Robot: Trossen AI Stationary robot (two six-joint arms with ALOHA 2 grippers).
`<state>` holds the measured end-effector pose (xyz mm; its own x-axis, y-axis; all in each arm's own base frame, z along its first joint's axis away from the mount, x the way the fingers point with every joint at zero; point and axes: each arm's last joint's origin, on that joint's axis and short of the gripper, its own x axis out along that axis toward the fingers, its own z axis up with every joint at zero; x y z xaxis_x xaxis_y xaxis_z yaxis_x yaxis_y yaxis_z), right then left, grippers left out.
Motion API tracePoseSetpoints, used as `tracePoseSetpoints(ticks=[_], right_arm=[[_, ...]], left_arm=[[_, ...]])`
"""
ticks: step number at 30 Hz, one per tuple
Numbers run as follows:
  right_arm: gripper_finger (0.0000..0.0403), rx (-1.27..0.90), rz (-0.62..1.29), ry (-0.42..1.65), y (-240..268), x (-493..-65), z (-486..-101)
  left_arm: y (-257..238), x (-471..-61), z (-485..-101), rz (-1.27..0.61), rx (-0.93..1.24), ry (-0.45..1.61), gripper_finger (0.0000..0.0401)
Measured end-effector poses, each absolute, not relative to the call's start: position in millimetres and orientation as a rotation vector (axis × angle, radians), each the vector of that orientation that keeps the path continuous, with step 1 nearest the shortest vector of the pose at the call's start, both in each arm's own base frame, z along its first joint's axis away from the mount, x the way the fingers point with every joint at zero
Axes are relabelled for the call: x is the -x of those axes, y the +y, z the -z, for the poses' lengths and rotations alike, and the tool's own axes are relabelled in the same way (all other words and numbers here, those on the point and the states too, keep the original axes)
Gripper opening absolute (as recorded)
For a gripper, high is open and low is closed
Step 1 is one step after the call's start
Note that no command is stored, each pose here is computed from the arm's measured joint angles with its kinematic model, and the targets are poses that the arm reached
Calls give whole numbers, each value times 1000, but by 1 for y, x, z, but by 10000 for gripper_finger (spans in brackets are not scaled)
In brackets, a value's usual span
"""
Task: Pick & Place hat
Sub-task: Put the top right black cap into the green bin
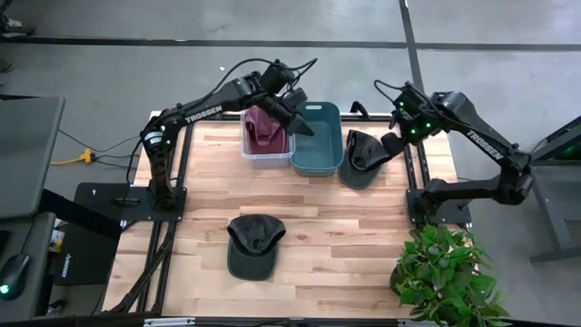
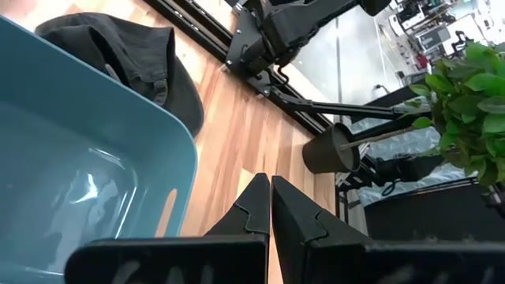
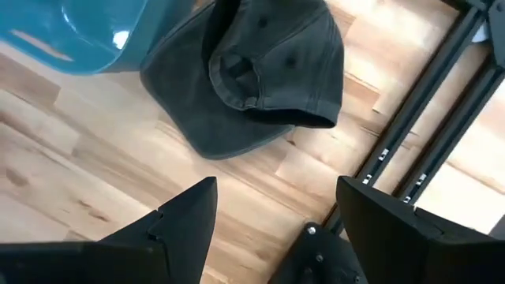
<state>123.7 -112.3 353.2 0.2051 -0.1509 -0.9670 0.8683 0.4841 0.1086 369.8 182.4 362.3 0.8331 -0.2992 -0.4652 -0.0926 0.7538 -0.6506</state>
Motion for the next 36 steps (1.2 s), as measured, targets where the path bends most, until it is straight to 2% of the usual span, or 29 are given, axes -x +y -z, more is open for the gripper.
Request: tracePoseSetpoints(ticks=[6, 9, 12, 17, 21, 26, 36], right_arm=[[255, -584, 813, 1189, -100, -135, -354], [255, -489, 760, 1151, -92, -148, -355], [255, -468, 801, 1076, -86, -158, -358], [255, -668, 1037, 842, -87, -173, -359], [255, -812, 1142, 754, -98, -201, -345], [255, -904, 1201, 780, -116, -239, -313], [255, -1031, 1355, 826, -155, -245, -282]], left_arm=[[182, -370, -362, 121, 714, 588, 0], [182, -370, -362, 125, 700, 587, 0], [182, -370, -362, 125, 696, 587, 0], [182, -370, -362, 128, 687, 586, 0], [182, -370, -362, 132, 673, 585, 0], [182, -370, -362, 134, 667, 585, 0], [179, -364, -355, 133, 679, 667, 0]])
